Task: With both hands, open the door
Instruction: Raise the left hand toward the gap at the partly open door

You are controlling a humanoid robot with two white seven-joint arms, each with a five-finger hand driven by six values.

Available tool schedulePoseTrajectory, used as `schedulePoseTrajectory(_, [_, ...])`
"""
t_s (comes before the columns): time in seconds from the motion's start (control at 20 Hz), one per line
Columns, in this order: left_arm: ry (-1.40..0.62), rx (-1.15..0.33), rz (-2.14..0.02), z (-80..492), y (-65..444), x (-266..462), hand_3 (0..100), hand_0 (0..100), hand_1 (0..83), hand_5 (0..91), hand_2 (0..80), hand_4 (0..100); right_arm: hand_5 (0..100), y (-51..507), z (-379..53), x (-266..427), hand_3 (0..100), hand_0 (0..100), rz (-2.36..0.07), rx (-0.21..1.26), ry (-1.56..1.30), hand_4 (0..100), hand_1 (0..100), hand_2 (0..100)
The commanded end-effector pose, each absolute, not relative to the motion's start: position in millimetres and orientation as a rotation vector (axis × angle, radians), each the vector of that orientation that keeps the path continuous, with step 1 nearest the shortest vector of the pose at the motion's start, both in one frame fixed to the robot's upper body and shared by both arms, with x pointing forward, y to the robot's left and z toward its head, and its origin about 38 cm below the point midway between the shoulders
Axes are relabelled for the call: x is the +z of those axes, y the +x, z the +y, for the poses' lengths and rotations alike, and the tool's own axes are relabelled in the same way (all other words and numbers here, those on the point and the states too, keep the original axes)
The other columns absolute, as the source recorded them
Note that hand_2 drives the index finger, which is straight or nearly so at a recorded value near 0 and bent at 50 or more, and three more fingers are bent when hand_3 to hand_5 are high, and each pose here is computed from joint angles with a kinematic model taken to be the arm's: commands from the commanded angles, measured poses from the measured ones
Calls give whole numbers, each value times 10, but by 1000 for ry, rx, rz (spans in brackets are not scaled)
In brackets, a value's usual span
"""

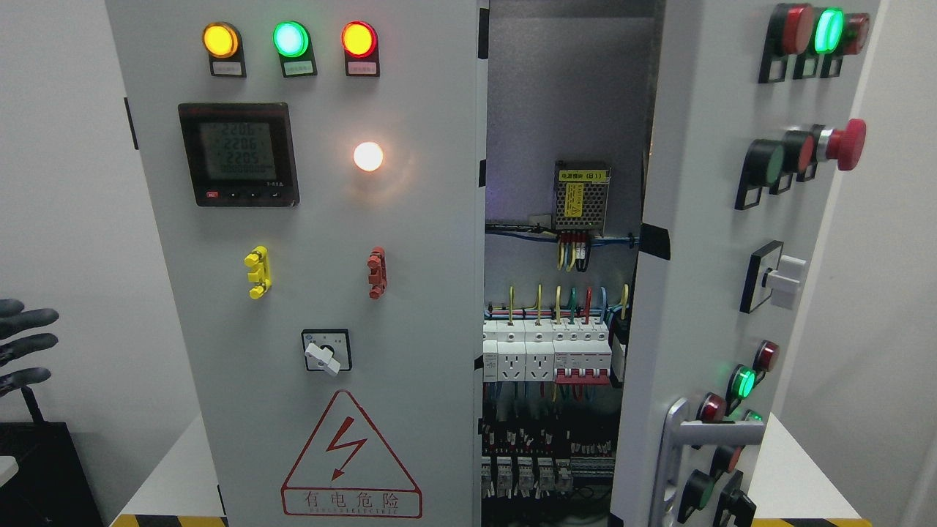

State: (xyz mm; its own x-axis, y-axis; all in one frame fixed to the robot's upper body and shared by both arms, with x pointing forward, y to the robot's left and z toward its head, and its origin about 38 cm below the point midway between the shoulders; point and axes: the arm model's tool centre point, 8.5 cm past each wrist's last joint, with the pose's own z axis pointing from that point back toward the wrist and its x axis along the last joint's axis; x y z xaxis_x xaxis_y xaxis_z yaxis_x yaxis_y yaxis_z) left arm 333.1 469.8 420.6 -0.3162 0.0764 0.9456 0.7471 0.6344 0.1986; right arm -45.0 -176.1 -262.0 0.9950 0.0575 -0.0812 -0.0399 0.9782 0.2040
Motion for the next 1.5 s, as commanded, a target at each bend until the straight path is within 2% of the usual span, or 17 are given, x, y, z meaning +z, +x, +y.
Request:
schedulePoseTrajectory(0.0, [-900,-771,-1511,4106,3611,3411,0,120,389,0,0,0,0,-449,-1761,-2620,0,120,86,49,204,0,389,0])
schedulePoseTrajectory(0.35, [-1017,-896,-1444,3581,3749,3613,0,120,389,0,0,0,0,-449,-1761,-2620,0,120,86,49,204,0,389,0])
schedulePoseTrajectory(0.6, [-1125,-954,-1304,3112,3917,3844,0,120,389,0,0,0,0,-444,-1760,-2620,0,120,85,49,204,0,389,0])
schedulePoseTrajectory(1.05, [-1267,-988,-1318,2235,4140,4404,0,120,389,0,0,0,0,-444,-1760,-2620,0,120,85,49,204,0,389,0])
schedulePoseTrajectory(1.25, [-1341,-1067,-1261,1778,4105,4599,0,120,389,0,0,0,0,-444,-1760,-2620,0,120,85,49,204,0,389,0])
schedulePoseTrajectory(1.45, [-1331,-1043,-1267,1474,4157,4617,0,120,389,0,0,0,0,-444,-1760,-2620,0,120,85,49,204,0,389,0])
